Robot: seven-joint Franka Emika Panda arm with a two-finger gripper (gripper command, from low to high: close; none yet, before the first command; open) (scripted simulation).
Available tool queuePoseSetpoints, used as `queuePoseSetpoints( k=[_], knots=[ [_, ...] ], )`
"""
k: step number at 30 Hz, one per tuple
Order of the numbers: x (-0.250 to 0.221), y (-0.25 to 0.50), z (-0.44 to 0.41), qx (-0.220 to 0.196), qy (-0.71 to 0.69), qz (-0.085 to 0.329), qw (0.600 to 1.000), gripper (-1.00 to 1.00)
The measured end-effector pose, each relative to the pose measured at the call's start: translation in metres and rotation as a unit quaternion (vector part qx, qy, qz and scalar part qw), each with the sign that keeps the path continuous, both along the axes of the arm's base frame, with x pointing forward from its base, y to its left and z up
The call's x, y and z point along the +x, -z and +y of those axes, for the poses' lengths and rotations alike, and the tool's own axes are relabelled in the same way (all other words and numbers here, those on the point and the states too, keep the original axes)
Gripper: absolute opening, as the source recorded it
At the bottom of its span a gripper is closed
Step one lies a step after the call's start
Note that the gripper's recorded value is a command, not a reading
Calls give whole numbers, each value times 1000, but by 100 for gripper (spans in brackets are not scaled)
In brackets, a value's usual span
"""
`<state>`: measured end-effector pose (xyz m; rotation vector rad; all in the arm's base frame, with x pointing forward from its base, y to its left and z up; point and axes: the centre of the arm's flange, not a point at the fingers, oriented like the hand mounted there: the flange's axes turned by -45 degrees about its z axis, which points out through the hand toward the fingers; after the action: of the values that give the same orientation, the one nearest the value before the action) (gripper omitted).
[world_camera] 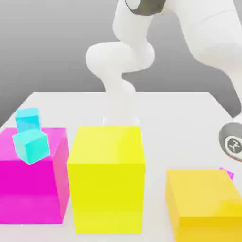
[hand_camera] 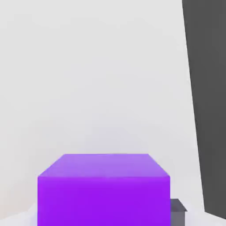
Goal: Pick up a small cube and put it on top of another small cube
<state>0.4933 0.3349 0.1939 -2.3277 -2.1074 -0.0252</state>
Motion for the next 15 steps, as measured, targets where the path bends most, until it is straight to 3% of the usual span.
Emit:
queuePoseSetpoints(
  k=[5, 9, 12, 15],
  knots=[
    [41, -76, -90, -2, 139, -24, 990, -100],
    [52, -120, -189, -14, 294, -28, 955, -100],
    [48, -150, -278, -21, 422, -28, 906, -100],
    [23, -184, -380, -24, 567, -26, 823, -100]
  ],
)
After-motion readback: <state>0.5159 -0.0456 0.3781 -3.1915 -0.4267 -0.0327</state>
